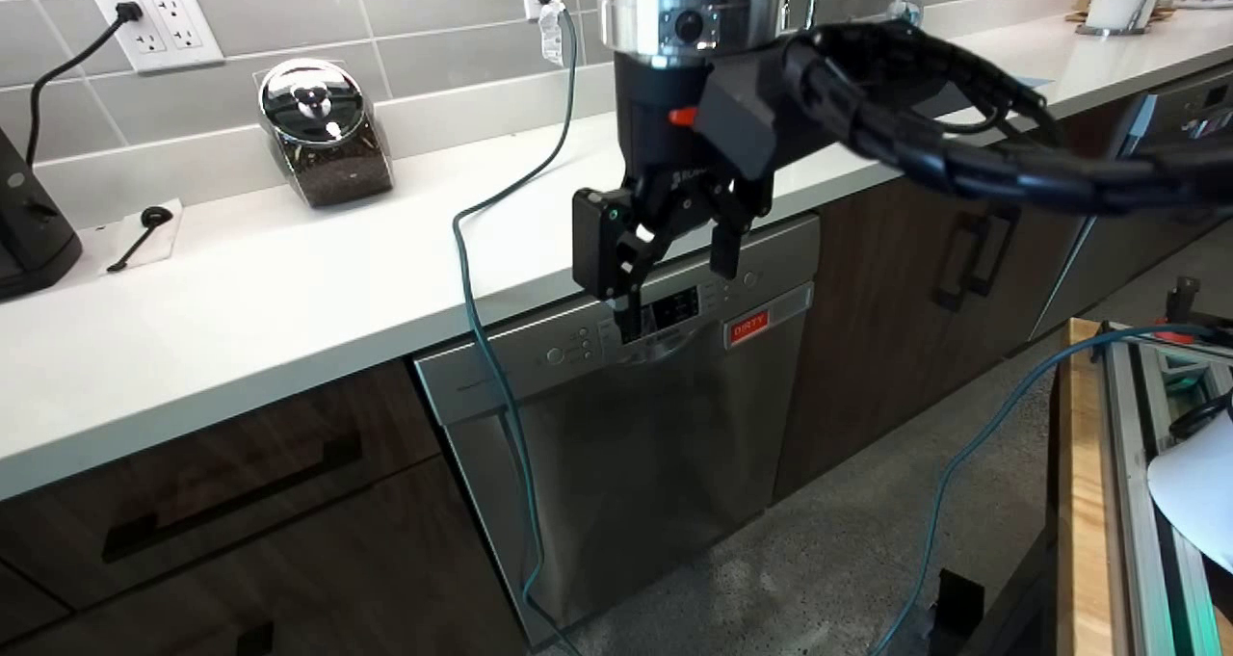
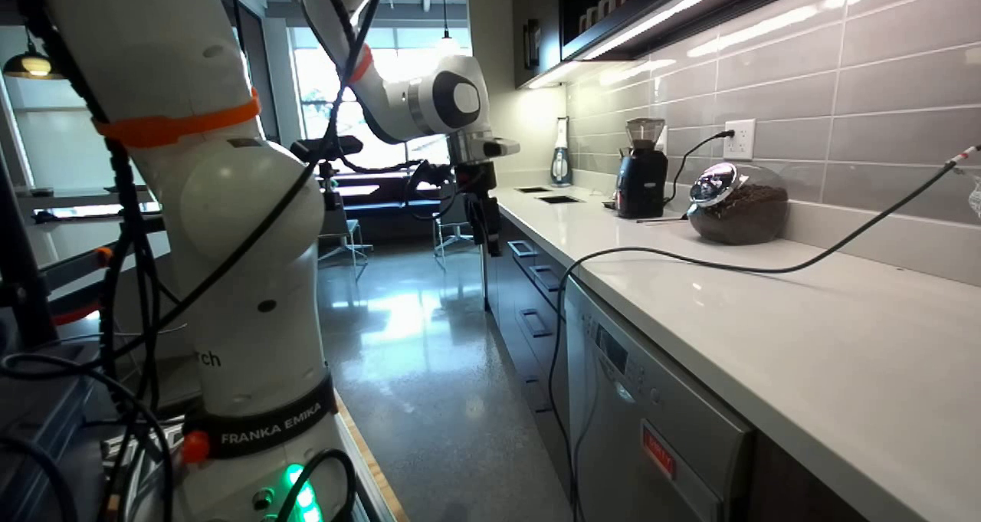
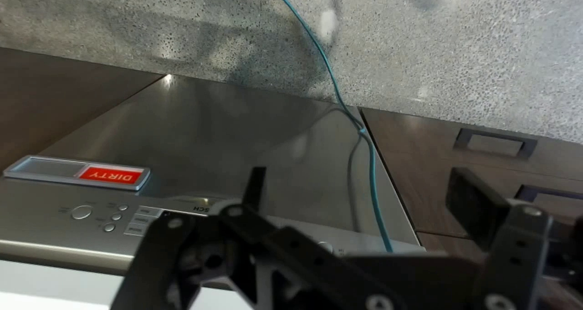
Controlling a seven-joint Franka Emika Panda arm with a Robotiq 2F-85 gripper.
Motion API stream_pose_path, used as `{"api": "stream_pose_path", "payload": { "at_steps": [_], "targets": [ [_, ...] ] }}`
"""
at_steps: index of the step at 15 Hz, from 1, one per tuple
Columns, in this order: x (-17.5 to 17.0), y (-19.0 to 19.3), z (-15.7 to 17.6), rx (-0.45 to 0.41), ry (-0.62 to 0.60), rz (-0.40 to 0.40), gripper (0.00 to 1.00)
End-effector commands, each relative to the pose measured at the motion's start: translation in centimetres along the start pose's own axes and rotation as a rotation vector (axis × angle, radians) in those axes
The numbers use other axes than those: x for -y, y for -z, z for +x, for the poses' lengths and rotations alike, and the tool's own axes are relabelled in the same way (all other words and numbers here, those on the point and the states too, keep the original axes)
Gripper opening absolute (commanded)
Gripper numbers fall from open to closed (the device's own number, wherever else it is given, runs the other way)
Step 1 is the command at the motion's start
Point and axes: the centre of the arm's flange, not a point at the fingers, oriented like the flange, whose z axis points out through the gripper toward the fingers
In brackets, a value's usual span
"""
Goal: Press a button on the dishwasher.
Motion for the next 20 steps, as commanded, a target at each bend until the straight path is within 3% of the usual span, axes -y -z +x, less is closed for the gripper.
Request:
{"api": "stream_pose_path", "payload": {
  "at_steps": [1,2,9,12,20],
  "targets": [
    [0.9,-3.2,-0.4,0.027,-0.010,0.035,1.00],
    [0.3,-1.4,-0.1,0.011,0.004,0.012,1.00],
    [0.2,-1.8,0.4,0.016,0.004,0.022,1.00],
    [-0.1,-4.6,1.1,0.020,-0.007,-0.012,1.00],
    [-1.0,-10.7,3.4,-0.015,0.098,0.042,1.00]
  ]
}}
